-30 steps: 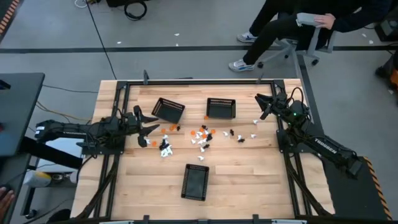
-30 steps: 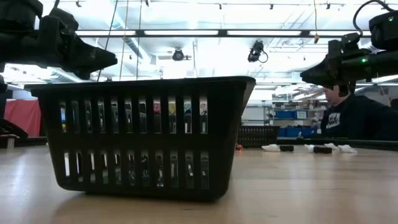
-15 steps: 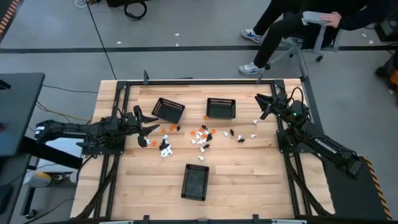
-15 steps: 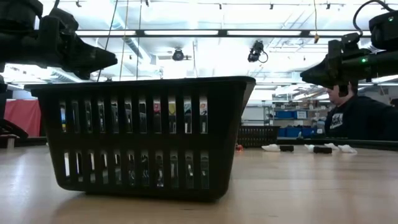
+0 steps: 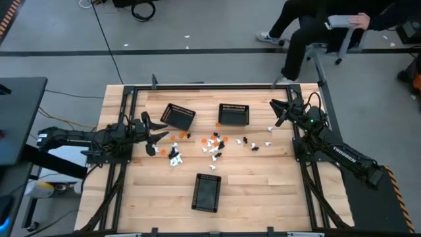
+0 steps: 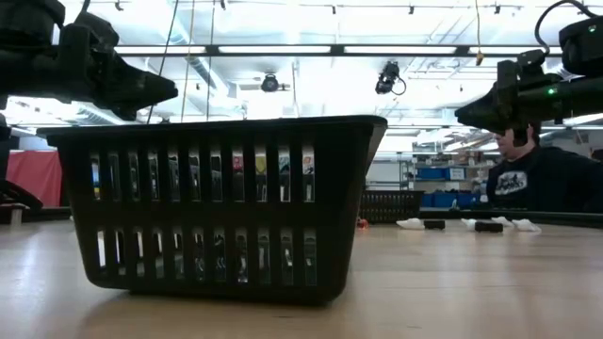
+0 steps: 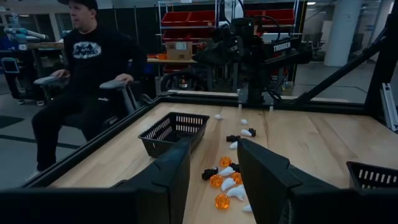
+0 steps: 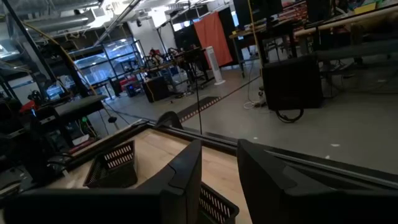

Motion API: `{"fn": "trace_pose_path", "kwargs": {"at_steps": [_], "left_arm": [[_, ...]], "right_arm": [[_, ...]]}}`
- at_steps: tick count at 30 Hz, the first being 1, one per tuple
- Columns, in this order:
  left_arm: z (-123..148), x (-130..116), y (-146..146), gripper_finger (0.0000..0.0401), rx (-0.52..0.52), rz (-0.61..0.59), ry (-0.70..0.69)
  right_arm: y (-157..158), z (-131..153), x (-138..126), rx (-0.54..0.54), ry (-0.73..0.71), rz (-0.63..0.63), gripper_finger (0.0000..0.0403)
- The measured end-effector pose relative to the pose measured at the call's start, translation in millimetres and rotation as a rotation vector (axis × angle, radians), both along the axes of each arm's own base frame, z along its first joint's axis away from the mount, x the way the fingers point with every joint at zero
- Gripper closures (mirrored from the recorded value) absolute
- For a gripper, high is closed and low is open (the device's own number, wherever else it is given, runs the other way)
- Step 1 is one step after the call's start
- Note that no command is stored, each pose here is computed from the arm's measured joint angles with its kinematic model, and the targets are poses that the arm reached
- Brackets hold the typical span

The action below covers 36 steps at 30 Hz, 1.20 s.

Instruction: Sort Halloween decoration

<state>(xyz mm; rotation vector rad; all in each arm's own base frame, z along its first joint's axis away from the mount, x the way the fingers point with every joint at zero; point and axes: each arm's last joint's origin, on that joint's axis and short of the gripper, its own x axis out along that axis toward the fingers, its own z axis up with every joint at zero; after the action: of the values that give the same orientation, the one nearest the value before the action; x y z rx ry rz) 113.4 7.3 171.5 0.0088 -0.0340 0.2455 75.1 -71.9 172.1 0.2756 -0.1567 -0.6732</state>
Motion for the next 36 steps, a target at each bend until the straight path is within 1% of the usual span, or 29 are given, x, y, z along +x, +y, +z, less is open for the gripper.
{"fn": "trace_pose_path", "kwargs": {"at_steps": [11, 14, 17, 19, 23, 28, 30, 33, 36], "left_arm": [[1, 0, 0, 0.0257, -0.016, -0.001, -0.011], [4, 0, 0, 0.0257, -0.069, -0.005, -0.064], [11, -1, 0, 0.0257, -0.074, -0.009, -0.135], [14, -1, 0, 0.0257, -0.078, -0.01, -0.163], [16, -2, 0, 0.0257, -0.141, -0.018, -0.2], [15, -2, 0, 0.0257, -0.15, -0.019, -0.201], [18, -2, 0, 0.0257, -0.133, -0.017, -0.22], [26, -5, 1, 0.0257, -0.096, -0.012, -0.301], [32, -7, 1, 0.0257, -0.092, -0.014, -0.369]], "right_arm": [[0, 0, 0, 0.0, 0.0, 0.0, 0.0294], [0, 0, 0, 0.0, 0.0, 0.0, 0.0294], [0, 0, 0, 0.0, 0.0, 0.0, 0.0294], [0, 0, 0, 0.0, 0.0, 0.0, 0.0294], [0, 1, 0, -0.006, -0.006, 0.0, 0.0294], [1, 9, -1, -0.062, -0.064, 0.0, 0.0294], [1, 12, -1, -0.071, -0.106, 0.003, 0.0294], [2, 16, -2, -0.016, -0.201, 0.019, 0.0294], [2, 18, -2, 0.052, -0.281, 0.052, 0.0294]]}}
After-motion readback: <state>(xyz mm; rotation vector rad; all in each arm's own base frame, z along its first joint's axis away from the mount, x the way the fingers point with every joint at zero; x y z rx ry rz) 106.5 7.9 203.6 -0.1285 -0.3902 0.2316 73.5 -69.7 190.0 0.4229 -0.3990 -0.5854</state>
